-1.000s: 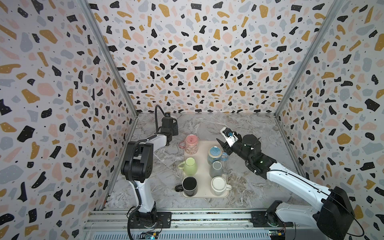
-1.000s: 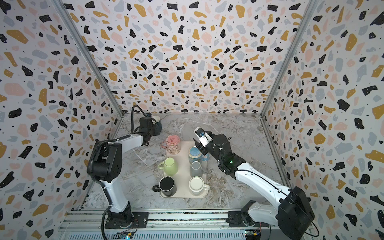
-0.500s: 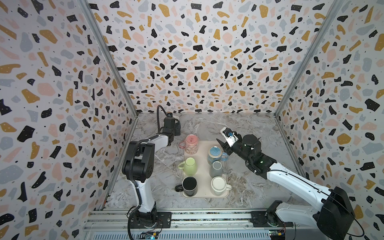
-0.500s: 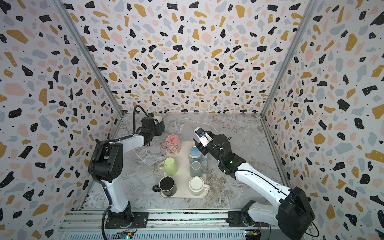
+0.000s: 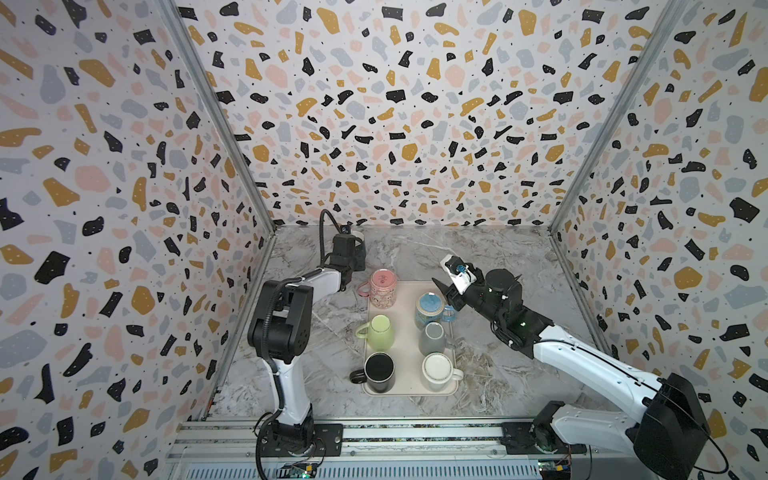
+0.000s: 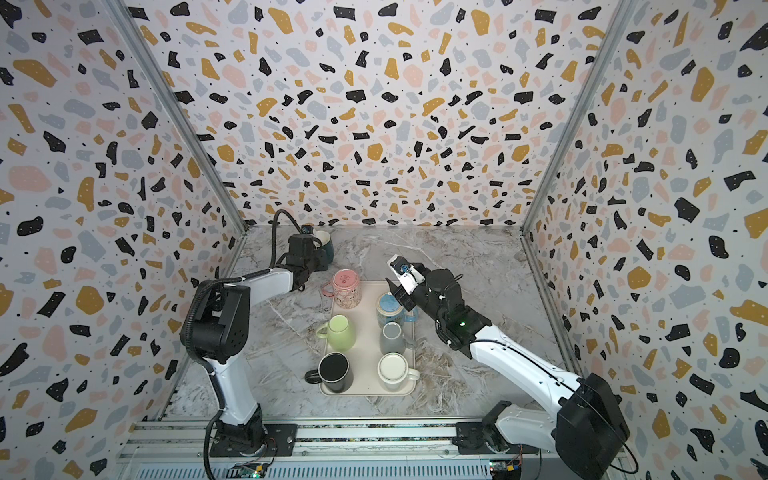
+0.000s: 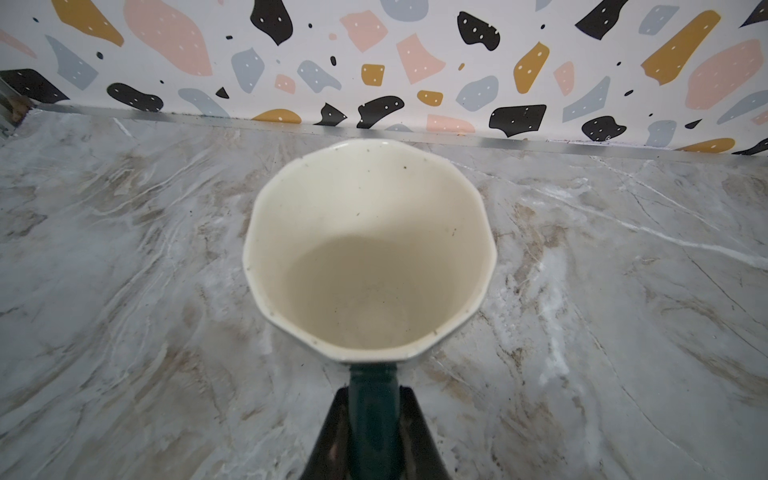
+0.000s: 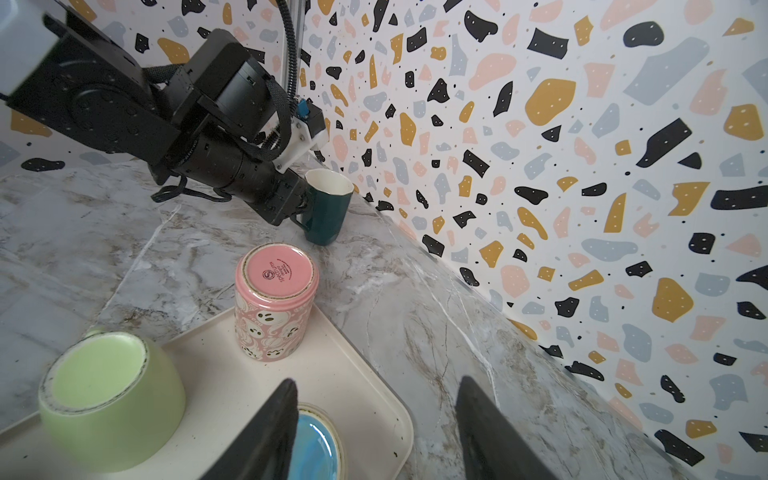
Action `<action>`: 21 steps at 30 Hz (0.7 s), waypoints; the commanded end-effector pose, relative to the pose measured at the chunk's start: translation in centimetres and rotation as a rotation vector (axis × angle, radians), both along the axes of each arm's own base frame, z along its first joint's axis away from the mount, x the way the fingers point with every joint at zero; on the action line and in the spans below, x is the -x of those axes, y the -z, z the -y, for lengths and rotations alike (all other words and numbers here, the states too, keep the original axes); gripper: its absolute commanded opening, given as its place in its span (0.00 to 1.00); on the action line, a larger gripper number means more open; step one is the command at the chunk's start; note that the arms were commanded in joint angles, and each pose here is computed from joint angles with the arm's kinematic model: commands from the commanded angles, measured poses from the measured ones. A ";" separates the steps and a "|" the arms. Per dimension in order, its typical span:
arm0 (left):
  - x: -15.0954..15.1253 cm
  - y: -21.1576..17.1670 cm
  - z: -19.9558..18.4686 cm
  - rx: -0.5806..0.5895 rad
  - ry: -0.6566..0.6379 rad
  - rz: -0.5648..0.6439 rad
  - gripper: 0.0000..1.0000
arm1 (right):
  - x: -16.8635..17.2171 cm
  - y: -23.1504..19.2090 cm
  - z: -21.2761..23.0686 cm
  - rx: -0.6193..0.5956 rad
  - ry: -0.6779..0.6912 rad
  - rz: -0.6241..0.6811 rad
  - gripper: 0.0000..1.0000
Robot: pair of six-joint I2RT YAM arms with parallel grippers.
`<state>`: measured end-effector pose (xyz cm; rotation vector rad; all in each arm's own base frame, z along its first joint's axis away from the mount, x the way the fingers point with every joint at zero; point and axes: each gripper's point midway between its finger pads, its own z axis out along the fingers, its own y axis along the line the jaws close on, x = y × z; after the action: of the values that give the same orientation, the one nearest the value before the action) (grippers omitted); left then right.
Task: Turn the mug right side up
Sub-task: 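Hold the upright dark green mug above the table with the left gripper, then lower the dark green mug onto the table and open the left gripper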
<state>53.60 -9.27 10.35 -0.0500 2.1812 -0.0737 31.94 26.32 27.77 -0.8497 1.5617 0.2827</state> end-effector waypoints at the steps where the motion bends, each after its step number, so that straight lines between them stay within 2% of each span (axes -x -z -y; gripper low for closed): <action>1: -1.7 -2.4 0.1 -0.007 -0.009 0.080 0.08 | 0.1 -0.5 0.4 -0.017 0.007 0.006 0.62; 5: -1.5 -2.0 0.1 -0.006 -0.007 0.070 0.16 | 0.1 -0.5 0.4 -0.020 0.012 0.009 0.62; 18: -1.2 -1.8 0.0 -0.011 -0.010 0.064 0.25 | 0.0 -0.2 0.6 -0.020 0.016 0.002 0.63; 21: -1.2 -1.8 0.0 -0.011 -0.012 0.063 0.30 | 0.0 -0.1 0.5 -0.021 0.016 -0.001 0.63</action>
<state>53.88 -9.27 10.20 -0.0522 2.1807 -0.0667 31.94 26.15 27.10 -0.8518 1.5744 0.2795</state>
